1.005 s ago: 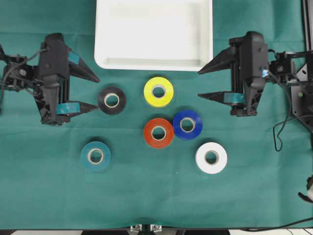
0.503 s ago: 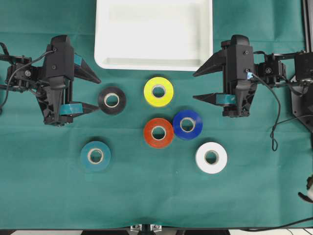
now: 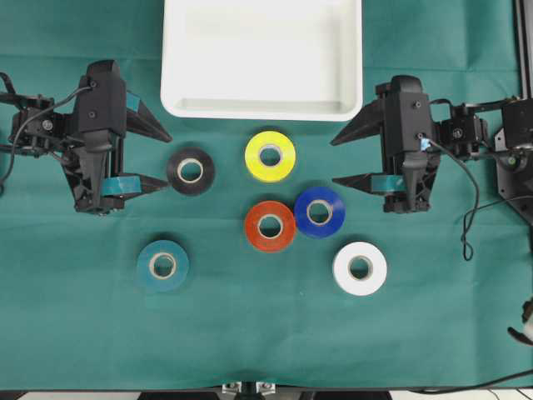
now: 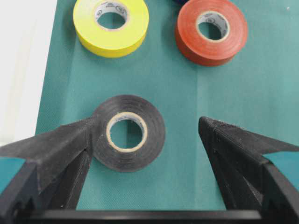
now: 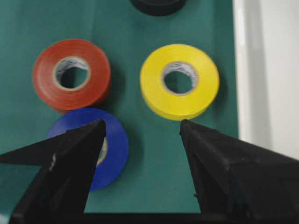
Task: Put the tape alternately from left to right into the white case.
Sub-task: 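Lower the right gripper onto the blue tape roll and grasp it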
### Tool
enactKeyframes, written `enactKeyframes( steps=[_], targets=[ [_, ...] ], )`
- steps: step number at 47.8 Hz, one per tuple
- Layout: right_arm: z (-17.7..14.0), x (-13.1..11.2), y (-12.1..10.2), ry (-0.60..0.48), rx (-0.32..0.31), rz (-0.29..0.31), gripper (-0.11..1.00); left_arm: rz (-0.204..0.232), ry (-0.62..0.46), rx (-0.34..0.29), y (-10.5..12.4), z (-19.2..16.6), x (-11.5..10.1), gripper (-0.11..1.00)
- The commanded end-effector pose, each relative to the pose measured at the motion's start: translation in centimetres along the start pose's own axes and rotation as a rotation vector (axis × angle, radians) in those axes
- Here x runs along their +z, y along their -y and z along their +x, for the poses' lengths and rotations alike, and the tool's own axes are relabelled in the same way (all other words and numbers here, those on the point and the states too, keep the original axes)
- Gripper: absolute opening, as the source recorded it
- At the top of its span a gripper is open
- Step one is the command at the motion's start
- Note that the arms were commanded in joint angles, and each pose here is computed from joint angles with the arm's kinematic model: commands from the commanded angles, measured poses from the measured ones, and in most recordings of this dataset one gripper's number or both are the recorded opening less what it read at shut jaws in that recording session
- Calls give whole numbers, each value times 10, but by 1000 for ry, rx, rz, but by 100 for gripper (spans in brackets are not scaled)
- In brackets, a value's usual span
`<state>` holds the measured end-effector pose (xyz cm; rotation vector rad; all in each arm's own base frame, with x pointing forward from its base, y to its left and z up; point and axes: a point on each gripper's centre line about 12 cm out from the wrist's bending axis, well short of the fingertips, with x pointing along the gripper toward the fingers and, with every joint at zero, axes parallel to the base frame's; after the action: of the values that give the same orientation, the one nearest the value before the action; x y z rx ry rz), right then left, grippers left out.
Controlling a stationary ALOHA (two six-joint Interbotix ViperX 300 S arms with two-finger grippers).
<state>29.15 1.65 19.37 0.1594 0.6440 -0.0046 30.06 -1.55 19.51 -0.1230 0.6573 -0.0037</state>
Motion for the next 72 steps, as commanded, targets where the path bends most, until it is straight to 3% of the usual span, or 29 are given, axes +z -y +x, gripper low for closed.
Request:
enactKeyframes(
  steps=[1, 20, 48, 72],
  targets=[
    [-2, 9, -7, 27, 21, 9, 77, -3, 13, 1, -1, -1, 3, 58],
    [2, 3, -12, 1, 32, 25, 77, -3, 11, 1, -1, -1, 3, 58],
    [60, -20, -10, -171, -5, 21, 77, -5, 6, 1, -1, -1, 1, 58],
    [81, -37, -8, -248, -21, 19, 77, -5, 6, 2, -1, -1, 1, 58]
  ],
)
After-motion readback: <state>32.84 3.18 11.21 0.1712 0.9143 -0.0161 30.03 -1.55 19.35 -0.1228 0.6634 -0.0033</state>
